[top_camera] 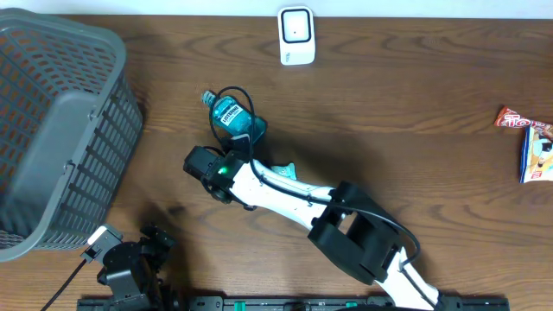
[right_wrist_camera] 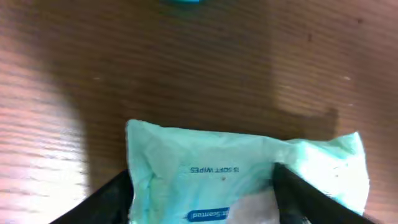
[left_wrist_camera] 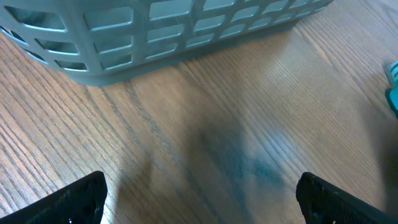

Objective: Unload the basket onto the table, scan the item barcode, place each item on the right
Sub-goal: 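Grasp the wipes packet corner with the right gripper and lift it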

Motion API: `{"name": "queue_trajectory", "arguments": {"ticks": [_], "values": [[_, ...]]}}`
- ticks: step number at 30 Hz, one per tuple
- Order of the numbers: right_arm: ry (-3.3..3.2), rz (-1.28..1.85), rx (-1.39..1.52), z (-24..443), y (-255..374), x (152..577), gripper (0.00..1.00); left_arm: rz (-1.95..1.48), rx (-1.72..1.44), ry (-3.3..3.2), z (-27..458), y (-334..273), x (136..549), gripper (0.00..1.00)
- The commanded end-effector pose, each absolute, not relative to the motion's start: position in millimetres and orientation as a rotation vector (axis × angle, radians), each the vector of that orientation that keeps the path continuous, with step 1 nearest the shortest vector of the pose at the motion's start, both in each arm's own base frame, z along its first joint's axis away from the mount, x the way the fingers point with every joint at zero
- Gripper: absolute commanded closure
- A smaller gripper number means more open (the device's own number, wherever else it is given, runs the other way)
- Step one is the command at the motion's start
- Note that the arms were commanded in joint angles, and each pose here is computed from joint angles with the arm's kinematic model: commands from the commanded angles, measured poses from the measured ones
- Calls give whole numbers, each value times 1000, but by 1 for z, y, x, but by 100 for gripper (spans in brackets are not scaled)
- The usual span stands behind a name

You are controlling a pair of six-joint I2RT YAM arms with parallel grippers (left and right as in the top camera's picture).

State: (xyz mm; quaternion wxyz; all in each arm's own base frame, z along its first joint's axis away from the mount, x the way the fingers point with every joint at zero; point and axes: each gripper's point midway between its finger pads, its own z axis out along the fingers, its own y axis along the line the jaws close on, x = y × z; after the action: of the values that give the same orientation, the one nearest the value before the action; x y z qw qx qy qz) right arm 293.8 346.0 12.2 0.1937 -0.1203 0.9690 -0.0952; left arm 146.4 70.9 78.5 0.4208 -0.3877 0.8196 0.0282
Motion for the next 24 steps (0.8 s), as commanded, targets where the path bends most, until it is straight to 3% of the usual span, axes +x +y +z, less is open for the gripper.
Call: {"name": "queue_trajectory", "arguments": {"ticks": [1, 9, 11, 19, 24], "values": [[2699, -412, -480, -5, 334, 290, 44, 88, -979, 2087, 70, 71, 141, 2], [2736, -534, -530, -10, 316, 278, 74, 88, -979, 2087, 70, 71, 141, 2], [2760, -503, -527, -9, 321, 277, 99, 88, -980, 2086, 70, 71, 141, 2], [2978, -160, -553, 24, 355, 275, 99, 88, -979, 2087, 70, 71, 141, 2], [3146, 211, -673, 63, 367, 270, 99, 88, -979, 2087, 70, 71, 141, 2]]}}
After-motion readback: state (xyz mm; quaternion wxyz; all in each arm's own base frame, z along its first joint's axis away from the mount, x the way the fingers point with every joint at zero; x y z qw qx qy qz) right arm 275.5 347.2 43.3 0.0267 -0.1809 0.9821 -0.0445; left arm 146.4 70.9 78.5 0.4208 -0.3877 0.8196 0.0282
